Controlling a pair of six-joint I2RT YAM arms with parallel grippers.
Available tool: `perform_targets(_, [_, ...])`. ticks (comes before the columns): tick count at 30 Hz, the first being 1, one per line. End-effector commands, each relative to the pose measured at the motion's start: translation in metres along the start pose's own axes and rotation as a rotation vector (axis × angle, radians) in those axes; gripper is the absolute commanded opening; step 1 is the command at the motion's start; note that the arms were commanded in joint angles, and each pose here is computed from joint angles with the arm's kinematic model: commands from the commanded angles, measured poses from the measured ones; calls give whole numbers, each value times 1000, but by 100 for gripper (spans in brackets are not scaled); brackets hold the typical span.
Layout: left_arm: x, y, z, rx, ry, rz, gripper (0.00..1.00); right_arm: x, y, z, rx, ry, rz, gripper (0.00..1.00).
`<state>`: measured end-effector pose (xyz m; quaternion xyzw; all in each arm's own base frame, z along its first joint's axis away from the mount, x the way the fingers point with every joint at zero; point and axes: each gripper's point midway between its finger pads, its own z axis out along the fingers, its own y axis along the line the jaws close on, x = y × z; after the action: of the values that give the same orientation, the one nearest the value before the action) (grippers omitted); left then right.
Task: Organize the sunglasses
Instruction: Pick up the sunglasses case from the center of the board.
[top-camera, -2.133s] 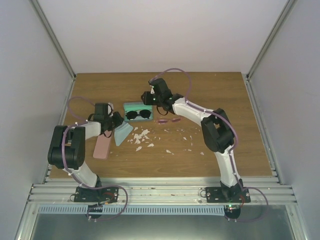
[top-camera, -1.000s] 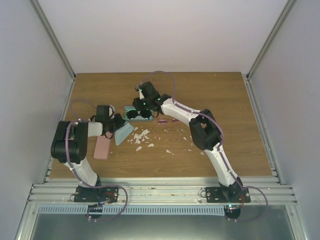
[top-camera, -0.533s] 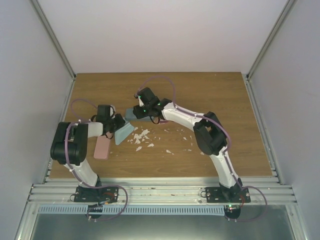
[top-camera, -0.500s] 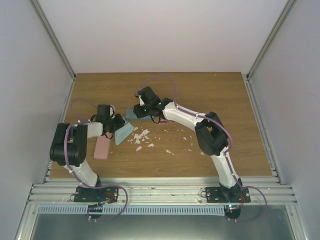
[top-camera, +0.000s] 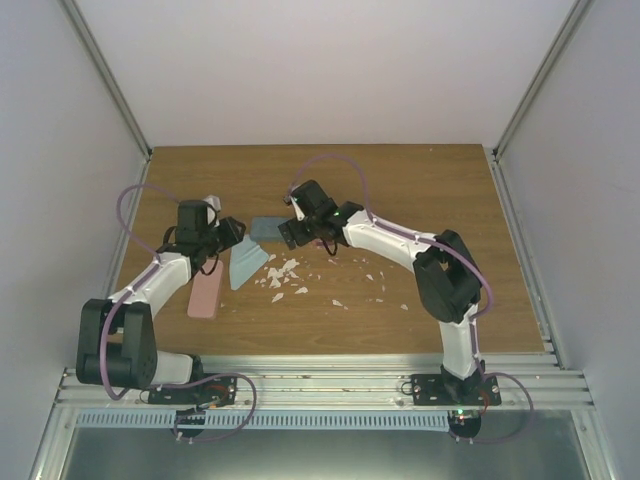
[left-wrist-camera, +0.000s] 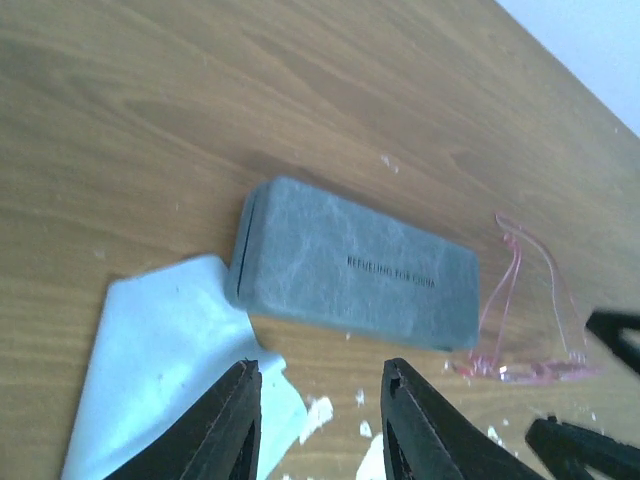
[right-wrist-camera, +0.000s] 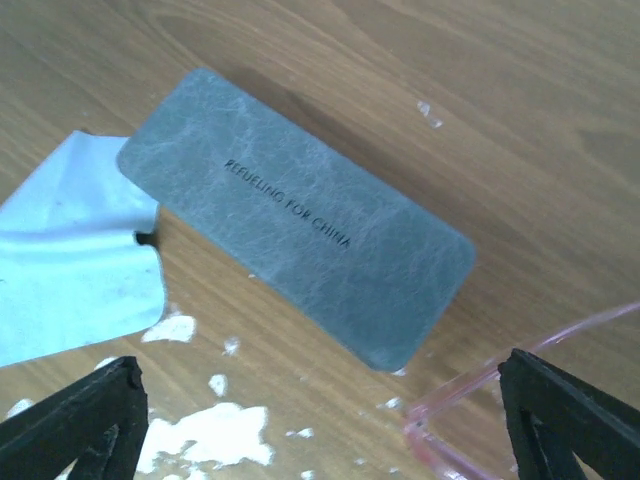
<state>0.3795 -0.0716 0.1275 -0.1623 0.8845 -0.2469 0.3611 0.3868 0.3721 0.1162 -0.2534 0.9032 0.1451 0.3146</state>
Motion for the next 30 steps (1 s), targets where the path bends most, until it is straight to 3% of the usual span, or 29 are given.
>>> perform_targets(1, [28, -11, -7, 80, 87, 3, 36, -2, -23, 17, 62, 36, -279, 99])
perform_targets(5, [32, -17, -16, 109, 89, 4, 38, -4, -18, 34, -106, 51, -421, 100])
perform_targets(10, [35, -21, -22, 121, 97, 17, 39, -2, -15, 58, -169, 53, -530, 100])
perform_targets(17, [38, -21, -23, 116, 111, 29, 40, -4, -33, 98, -111, 101, -566, 100])
perform_targets(30, [36, -21, -20, 110, 115, 38, 40, 19, -5, 97, -333, 159, -627, 96])
